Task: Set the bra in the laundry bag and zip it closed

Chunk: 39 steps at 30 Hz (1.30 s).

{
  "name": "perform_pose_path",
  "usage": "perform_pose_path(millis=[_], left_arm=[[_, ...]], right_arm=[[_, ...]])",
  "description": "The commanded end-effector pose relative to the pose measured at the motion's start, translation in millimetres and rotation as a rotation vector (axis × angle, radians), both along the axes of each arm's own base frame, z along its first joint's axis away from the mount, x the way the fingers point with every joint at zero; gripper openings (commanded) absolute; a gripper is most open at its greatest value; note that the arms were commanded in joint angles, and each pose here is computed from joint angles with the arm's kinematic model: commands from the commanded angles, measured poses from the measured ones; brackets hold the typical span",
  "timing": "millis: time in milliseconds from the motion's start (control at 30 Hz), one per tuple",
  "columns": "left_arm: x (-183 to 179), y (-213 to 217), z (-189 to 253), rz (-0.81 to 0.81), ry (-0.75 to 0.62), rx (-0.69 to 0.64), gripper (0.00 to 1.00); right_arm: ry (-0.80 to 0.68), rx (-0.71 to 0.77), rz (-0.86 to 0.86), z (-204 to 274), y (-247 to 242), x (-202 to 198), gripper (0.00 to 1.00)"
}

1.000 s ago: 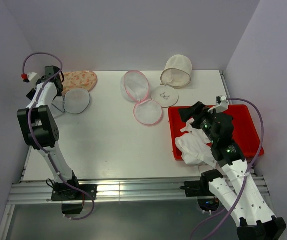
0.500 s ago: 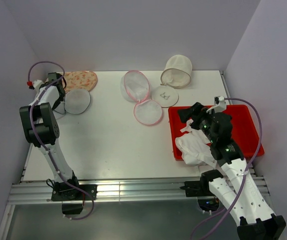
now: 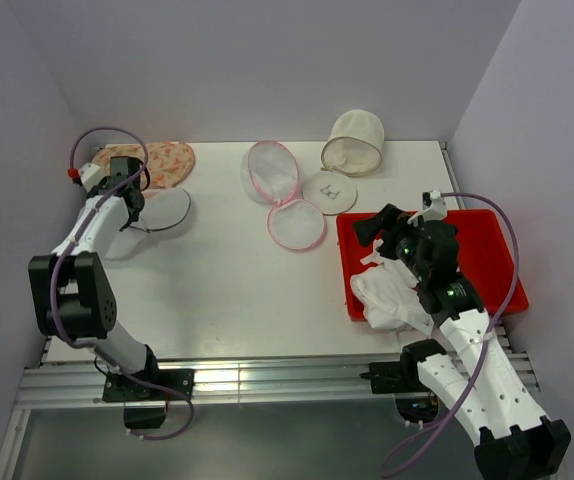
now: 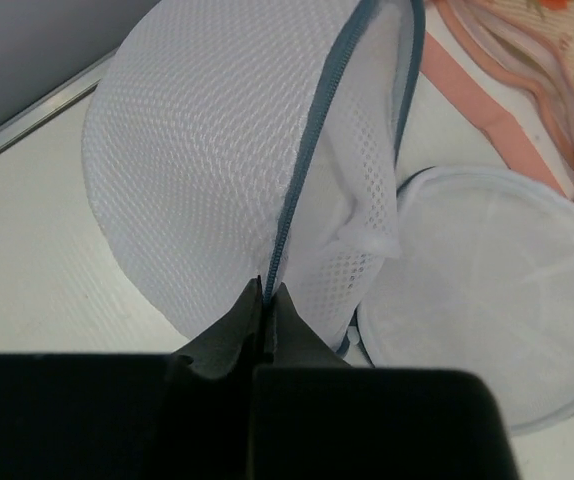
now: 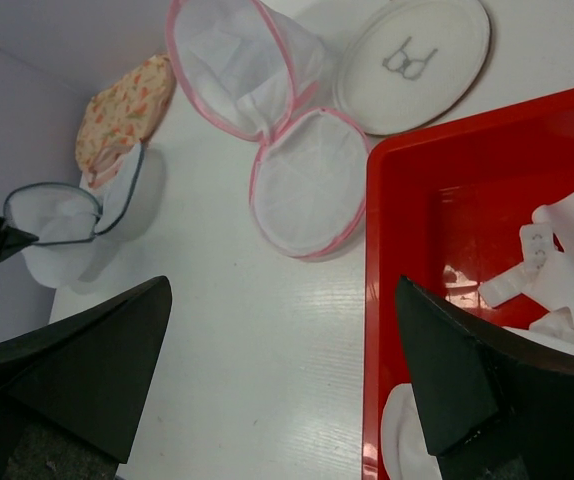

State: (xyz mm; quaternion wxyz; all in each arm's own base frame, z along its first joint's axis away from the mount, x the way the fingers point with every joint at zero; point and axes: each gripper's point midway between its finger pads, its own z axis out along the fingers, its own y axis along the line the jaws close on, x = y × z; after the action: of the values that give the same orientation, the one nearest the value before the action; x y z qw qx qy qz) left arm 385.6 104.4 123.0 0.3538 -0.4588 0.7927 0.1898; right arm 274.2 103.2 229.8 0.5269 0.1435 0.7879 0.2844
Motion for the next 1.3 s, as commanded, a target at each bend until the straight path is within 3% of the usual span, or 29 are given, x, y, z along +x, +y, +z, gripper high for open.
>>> perform_pose_path(millis=[0,333,533,567,667,767,1100,1267], left_arm=[[-6.9,-14.7,23.4,-0.075,-0.063,-0.011,0.00],[-20.9,-40.4,41.6,-0.298,-0.093,-0.014,0.00],[-23.8,-34.2,26.6,-0.291,-0.009,0.009,0.02],[-24.4,-33.6,25.8,-0.285,-0.005,0.010,0.18],[-26.4,-35.2,34.4,-0.276,-0.045,0.000,0.50],[-28.4,-35.8,47.6,-0.270,-0.083,0.001,0.69],[-35.4,-53.3,113.8,-0.340,-0.308,-0.045,0.75],[-40.4,-86.0,136.8,-0.473,-0.439,-0.155,0.74]], right_arm=[[-0.056,-0.031,-0.019,22.4,-6.1,4.9,1.00],[-0.008,-0.071,-0.035,11.6,-8.9,14.3,1.00],[0.057,-0.106,-0.063,-3.6,-14.0,22.2,1.00],[0.085,-0.128,-0.104,-7.5,-21.6,22.7,1.00],[0.168,-0.175,-0.178,-23.2,-35.3,26.5,1.00],[0.213,-0.194,-0.198,-30.3,-39.5,26.5,0.99],[0.356,-0.293,-0.417,-65.3,-85.5,-3.1,0.95],[0.400,-0.334,-0.574,-70.9,-123.3,-4.5,0.94]])
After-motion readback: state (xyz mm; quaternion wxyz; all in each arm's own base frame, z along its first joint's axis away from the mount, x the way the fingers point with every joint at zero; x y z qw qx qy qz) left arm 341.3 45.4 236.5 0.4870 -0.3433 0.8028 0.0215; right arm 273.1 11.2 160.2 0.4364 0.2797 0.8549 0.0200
